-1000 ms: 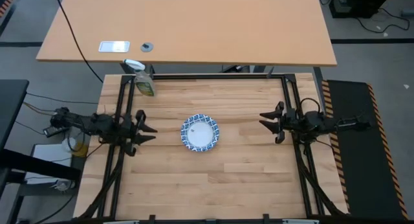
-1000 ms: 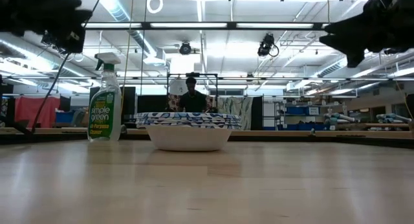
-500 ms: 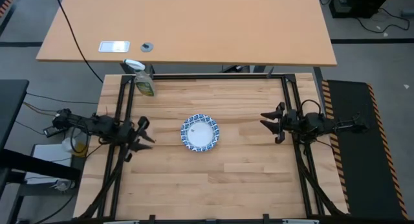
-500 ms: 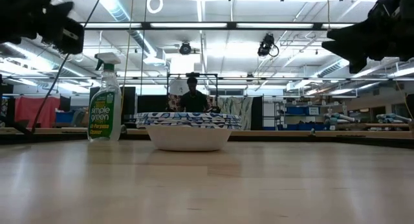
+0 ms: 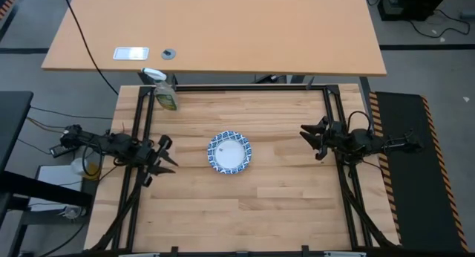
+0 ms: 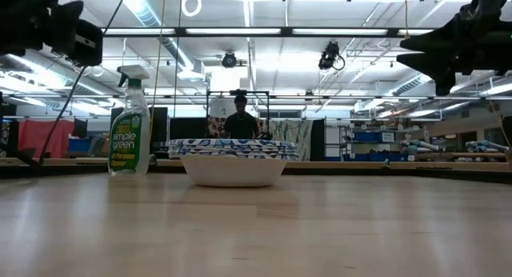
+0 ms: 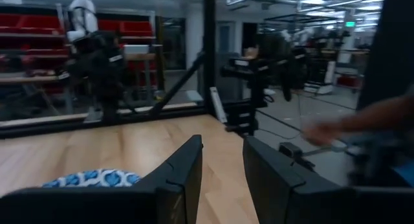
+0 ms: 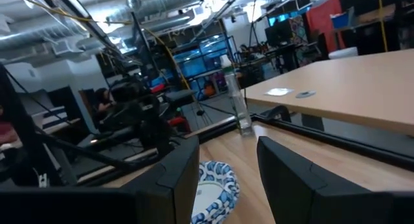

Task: Nest bowls inside each other
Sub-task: Return to Home Position

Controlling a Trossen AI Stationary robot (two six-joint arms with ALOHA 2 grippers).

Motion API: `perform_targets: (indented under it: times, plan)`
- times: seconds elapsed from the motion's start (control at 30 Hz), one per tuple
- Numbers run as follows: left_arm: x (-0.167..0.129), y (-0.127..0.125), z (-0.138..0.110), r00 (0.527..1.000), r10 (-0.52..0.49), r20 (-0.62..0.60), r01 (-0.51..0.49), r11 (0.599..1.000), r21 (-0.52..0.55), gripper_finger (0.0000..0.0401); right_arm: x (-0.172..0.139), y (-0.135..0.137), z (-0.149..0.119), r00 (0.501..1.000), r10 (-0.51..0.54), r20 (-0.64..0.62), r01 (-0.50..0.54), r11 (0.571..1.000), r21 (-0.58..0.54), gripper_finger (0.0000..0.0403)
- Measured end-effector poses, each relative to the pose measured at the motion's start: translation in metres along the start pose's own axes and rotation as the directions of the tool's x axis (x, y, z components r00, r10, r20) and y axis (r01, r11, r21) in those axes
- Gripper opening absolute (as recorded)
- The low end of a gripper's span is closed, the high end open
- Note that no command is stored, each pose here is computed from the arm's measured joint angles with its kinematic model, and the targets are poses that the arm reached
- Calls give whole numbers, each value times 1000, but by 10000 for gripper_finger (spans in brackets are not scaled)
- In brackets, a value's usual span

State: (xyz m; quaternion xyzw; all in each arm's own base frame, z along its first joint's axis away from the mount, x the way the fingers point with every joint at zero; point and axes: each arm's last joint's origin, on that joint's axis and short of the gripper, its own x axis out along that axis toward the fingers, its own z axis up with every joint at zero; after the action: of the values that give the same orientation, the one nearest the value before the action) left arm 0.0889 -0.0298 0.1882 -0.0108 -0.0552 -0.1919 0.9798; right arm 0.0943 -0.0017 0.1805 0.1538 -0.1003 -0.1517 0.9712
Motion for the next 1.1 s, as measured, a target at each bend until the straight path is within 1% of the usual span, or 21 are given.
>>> perform_targets:
  times: [0.1, 1.1]
  plan:
    - [0, 1, 0, 1000, 22, 0, -22, 1000, -10, 114, 0, 0, 0, 1000, 1, 0, -1, 1000, 0, 164]
    - [0, 1, 0, 1000, 22, 0, -22, 1000, -5, 114, 0, 0, 0, 1000, 1, 0, -1, 1000, -1, 164]
